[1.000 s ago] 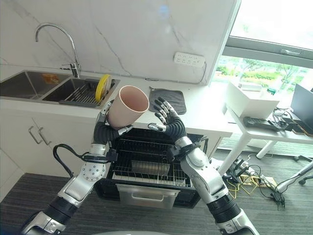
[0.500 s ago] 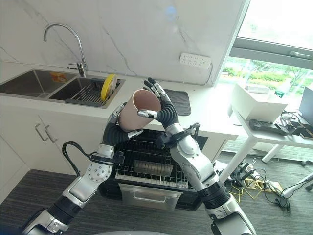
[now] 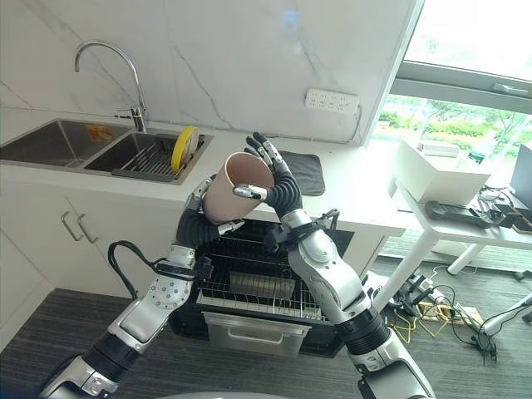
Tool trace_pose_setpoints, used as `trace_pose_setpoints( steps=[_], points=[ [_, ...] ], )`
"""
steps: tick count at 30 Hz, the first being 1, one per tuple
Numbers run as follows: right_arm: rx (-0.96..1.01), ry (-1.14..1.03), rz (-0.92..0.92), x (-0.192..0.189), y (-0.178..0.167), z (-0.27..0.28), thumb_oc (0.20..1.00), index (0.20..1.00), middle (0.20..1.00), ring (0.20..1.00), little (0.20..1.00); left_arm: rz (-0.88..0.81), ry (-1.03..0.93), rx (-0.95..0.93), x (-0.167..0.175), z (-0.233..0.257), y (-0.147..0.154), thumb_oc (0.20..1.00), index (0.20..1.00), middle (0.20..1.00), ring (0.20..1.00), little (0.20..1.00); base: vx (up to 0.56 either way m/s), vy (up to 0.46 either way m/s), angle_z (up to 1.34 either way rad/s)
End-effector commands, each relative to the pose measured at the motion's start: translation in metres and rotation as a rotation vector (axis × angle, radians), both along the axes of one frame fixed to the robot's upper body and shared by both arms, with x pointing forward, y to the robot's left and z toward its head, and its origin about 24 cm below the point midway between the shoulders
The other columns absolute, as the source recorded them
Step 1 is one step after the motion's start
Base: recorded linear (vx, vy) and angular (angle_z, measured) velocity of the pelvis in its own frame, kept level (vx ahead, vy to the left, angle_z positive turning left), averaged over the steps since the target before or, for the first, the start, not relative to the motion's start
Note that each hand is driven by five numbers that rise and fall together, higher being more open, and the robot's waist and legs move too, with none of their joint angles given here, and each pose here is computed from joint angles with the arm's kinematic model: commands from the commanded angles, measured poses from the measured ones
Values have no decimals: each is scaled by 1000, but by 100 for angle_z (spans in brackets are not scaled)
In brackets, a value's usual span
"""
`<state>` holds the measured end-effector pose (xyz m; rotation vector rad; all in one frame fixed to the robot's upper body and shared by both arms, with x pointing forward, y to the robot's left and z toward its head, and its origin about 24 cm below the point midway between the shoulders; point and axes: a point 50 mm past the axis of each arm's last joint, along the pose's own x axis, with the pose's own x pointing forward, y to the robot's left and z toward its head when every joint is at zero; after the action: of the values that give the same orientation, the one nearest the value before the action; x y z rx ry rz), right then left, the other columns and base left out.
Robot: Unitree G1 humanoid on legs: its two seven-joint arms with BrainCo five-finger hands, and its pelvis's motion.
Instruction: Place the dishes in the dishwasher.
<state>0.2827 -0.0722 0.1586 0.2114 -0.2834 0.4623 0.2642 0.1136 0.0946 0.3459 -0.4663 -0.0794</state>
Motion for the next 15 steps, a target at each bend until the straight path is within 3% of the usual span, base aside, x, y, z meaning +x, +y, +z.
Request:
trace_pose_setpoints(
  steps=[1, 15],
  points=[
    [24, -171, 27, 2, 7, 39, 1000, 1000, 1000, 1000, 1000, -66, -187, -33, 15, 44, -18, 200, 200, 200, 200, 200, 0, 0, 0],
    [-5, -167, 34, 1, 6, 37, 1000, 1000, 1000, 1000, 1000, -49, -213, -75, 17, 55, -14, 200, 200, 200, 200, 200, 0, 0, 0]
  ],
)
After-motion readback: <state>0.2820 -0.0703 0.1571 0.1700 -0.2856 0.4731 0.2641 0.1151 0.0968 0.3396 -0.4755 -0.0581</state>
